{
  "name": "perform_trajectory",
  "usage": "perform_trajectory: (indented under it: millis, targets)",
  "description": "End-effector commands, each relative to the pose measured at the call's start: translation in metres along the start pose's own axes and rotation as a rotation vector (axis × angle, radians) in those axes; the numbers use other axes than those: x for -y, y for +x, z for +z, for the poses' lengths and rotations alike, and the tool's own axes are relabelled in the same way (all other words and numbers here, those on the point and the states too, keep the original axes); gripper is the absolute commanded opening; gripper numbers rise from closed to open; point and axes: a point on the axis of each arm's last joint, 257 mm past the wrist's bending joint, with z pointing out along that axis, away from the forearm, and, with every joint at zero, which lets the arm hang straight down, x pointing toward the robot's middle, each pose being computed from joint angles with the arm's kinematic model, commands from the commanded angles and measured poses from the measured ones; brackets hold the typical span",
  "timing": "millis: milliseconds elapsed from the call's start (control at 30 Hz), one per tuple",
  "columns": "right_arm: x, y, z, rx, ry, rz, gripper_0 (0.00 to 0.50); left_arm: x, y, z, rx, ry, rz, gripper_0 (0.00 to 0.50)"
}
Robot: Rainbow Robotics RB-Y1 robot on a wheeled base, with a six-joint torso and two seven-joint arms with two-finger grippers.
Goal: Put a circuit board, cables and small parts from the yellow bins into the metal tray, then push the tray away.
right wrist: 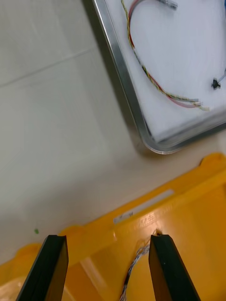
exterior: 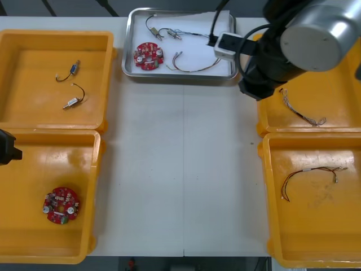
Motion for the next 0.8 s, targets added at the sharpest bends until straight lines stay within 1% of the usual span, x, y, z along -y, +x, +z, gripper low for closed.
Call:
perform_trajectory:
  millis: [33,133,167,200,233,267,333,367,433,467,533,567,667,800]
  targets:
    - [0.027,0.055,-0.027,-0.024,0.006,0.160,0.500,0.001,-0.006,-0.007,0.026,-0.002,0.068,0.500]
    - [0.032,0.088,-0.037,-0.037,-0.018,0.248,0.500,0.001,-0.006,-0.007,0.026,-0.002,0.068,0.500]
    - [0.033,0.093,-0.038,-0.037,-0.020,0.264,0.500,0.001,-0.006,-0.007,0.026,-0.002,0.068,0.500]
    - [0.036,0.111,-0.045,-0.038,-0.031,0.326,0.500,0.001,-0.006,-0.007,0.026,-0.002,0.068,0.500]
    - [0.036,0.111,-0.045,-0.038,-0.031,0.326,0.500,0.001,-0.006,-0.007,0.026,-0.002,0.068,0.500]
    - [0.039,0.130,-0.050,-0.038,-0.041,0.388,0.500,0.001,-0.006,-0.007,0.026,-0.002,0.068,0.500]
    - [0.039,0.154,-0.055,-0.050,-0.049,0.457,0.500,0.001,-0.006,-0.007,0.026,-0.002,0.068,0.500]
    - [0.040,0.160,-0.056,-0.054,-0.048,0.474,0.500,0.001,-0.006,-0.007,0.026,-0.002,0.068,0.500]
    - [0.042,0.186,-0.063,-0.072,-0.041,0.542,0.500,0.001,-0.006,-0.007,0.026,-0.002,0.068,0.500]
    - [0.041,0.192,-0.064,-0.077,-0.040,0.558,0.500,0.001,-0.006,-0.007,0.026,-0.002,0.068,0.500]
    - [0.039,0.219,-0.069,-0.101,-0.038,0.630,0.500,0.001,-0.006,-0.007,0.026,-0.002,0.068,0.500]
    - [0.039,0.223,-0.069,-0.105,-0.038,0.642,0.500,0.001,-0.006,-0.007,0.026,-0.002,0.068,0.500]
    - [0.030,0.254,-0.071,-0.145,-0.036,0.772,0.500,0.001,-0.006,-0.007,0.026,-0.002,0.068,0.500]
    - [0.018,0.273,-0.067,-0.184,-0.041,0.903,0.500,0.001,-0.006,-0.007,0.026,-0.002,0.068,0.500]
